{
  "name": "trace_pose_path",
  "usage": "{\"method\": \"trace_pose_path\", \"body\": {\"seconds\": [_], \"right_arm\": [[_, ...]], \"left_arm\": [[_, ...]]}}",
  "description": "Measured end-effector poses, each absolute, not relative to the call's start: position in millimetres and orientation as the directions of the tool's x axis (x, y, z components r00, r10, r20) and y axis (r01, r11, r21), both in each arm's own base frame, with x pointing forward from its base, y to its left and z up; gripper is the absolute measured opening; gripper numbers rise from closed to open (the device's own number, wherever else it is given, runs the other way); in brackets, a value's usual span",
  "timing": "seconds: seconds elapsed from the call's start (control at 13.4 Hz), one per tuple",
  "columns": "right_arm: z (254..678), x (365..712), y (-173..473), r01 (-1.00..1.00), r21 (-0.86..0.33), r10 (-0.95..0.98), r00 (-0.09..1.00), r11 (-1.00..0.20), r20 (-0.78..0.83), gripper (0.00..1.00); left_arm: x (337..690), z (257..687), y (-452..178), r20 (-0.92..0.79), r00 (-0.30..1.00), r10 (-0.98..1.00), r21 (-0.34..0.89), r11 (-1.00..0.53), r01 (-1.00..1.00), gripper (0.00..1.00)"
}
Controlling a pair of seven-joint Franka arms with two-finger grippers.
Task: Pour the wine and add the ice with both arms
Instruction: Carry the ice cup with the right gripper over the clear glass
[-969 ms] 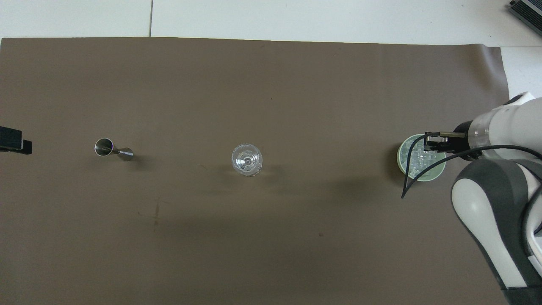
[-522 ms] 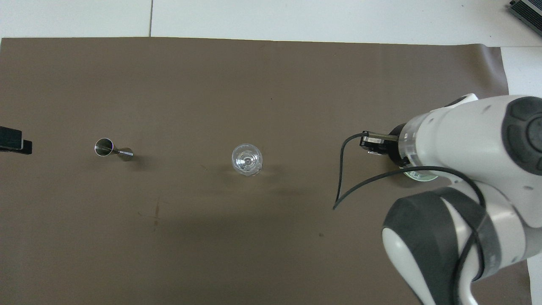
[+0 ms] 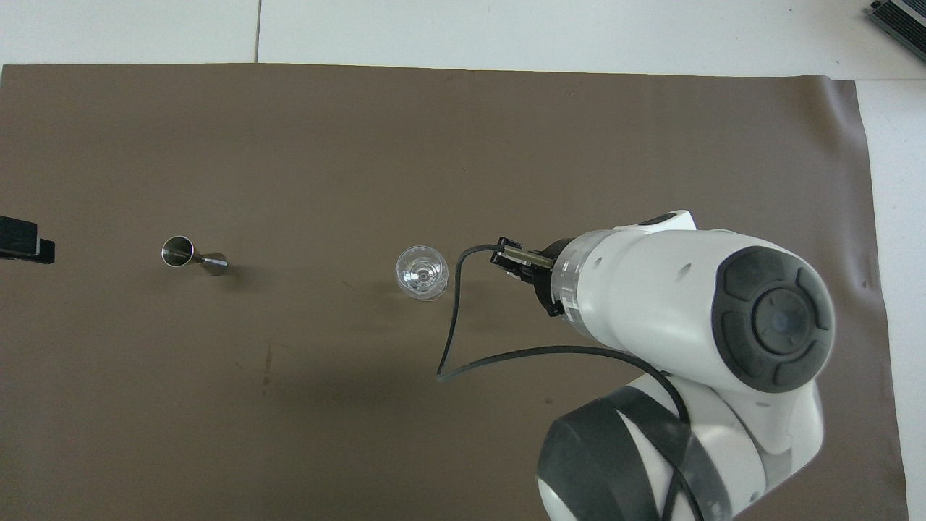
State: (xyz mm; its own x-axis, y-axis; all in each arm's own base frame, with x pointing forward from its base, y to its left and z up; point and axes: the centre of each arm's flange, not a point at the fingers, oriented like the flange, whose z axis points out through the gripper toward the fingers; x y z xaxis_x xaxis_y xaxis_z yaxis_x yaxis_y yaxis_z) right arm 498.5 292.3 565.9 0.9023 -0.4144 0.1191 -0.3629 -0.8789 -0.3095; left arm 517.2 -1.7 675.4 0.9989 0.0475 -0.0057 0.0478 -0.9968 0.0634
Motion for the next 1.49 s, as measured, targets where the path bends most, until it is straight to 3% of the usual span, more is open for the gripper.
{"method": "trace_pose_path", "body": {"seconds": [0.45,1.49], "right_arm": [[545.3,504.2,343.9,-0.401,-0.443,-0.489,0.867,-0.802,0.1,0.22],[496.8,509.1,375.5,-0.407,-0.446,-0.472,0.881,-0.797,0.041,0.22]], "left_arm": [[517.3,675.3,-1.7,-0.006,0.999,0.047,0.063,-0.997,0.048,1.0],[517.2,675.4,-1.7,-0.006,0.999,0.047,0.063,-0.997,0.048,1.0]]}}
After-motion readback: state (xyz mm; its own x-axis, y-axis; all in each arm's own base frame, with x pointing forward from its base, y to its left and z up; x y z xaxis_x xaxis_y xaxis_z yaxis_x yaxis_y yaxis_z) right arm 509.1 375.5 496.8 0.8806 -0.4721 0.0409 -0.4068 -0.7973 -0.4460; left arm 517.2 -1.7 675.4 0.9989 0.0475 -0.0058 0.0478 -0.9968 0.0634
